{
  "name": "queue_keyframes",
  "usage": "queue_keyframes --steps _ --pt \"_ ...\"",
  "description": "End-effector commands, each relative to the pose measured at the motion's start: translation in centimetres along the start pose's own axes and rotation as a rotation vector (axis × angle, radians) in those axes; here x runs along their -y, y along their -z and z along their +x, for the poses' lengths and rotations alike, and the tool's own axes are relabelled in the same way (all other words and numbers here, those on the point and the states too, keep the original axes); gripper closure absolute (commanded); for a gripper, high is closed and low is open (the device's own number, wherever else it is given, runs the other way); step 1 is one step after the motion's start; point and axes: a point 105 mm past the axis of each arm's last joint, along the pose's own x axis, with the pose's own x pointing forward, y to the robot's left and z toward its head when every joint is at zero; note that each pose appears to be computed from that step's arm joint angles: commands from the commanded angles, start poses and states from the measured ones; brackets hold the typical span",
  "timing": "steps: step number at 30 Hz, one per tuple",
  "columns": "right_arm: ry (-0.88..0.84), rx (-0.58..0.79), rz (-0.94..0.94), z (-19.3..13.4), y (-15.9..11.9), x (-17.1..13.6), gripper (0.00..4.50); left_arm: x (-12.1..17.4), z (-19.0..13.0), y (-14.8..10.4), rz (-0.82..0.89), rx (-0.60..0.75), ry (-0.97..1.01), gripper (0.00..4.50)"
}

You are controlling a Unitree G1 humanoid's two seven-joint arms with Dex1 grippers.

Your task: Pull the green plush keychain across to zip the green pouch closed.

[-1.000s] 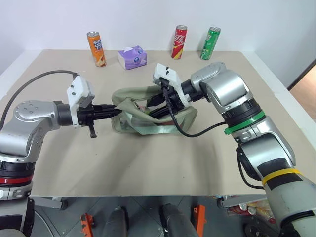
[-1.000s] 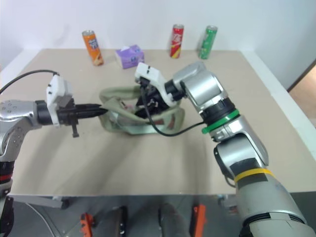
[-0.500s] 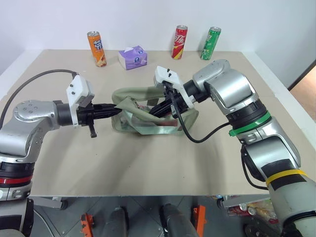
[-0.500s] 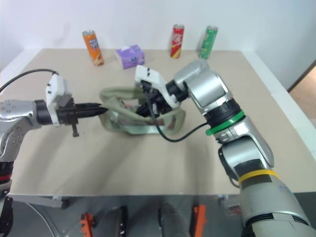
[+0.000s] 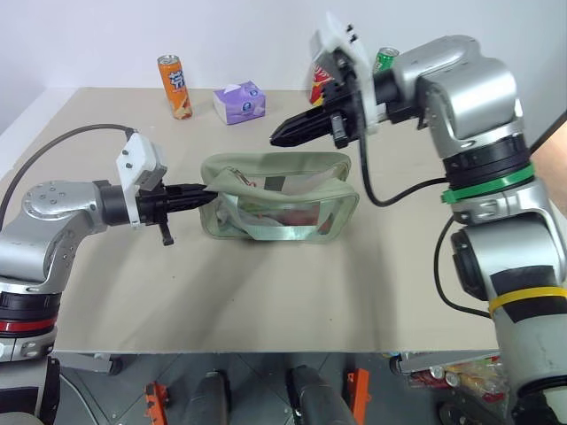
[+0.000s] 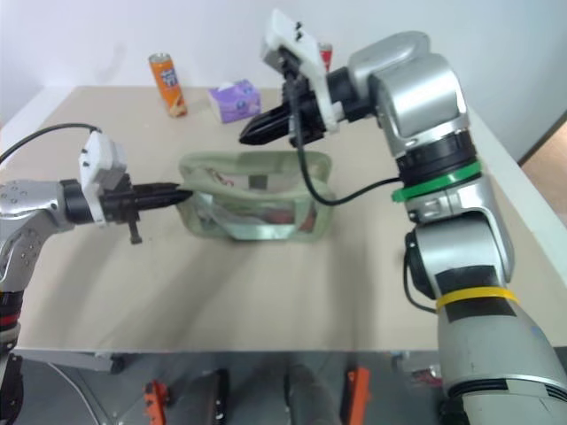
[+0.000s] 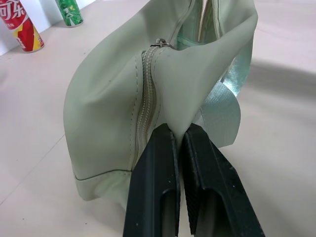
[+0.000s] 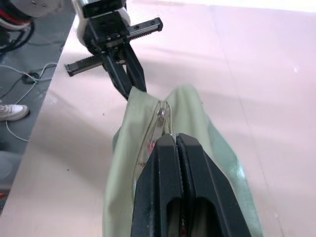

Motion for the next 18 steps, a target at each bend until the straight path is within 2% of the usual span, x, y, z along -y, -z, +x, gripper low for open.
queue_keyframes --steps 1,6,7,18 --pt "-0.015 0.032 -0.062 -1.4 -1.2 -0.9 4.46 0.2 0.0 -1.4 0.046 0.036 0.013 4.5" --pt "0.005 0.0 -0.047 -0.9 0.2 -1.0 4.46 0.0 0.2 -1.7 0.051 0.041 0.018 4.5" --pt "0.013 -0.004 -0.039 -0.8 0.4 -1.0 4.23 0.0 0.2 -1.7 0.052 0.041 0.019 4.5" --pt "-0.036 -0.116 -0.07 0.3 3.4 -1.9 0.49 0.0 0.1 -1.8 0.051 0.041 0.017 4.5"
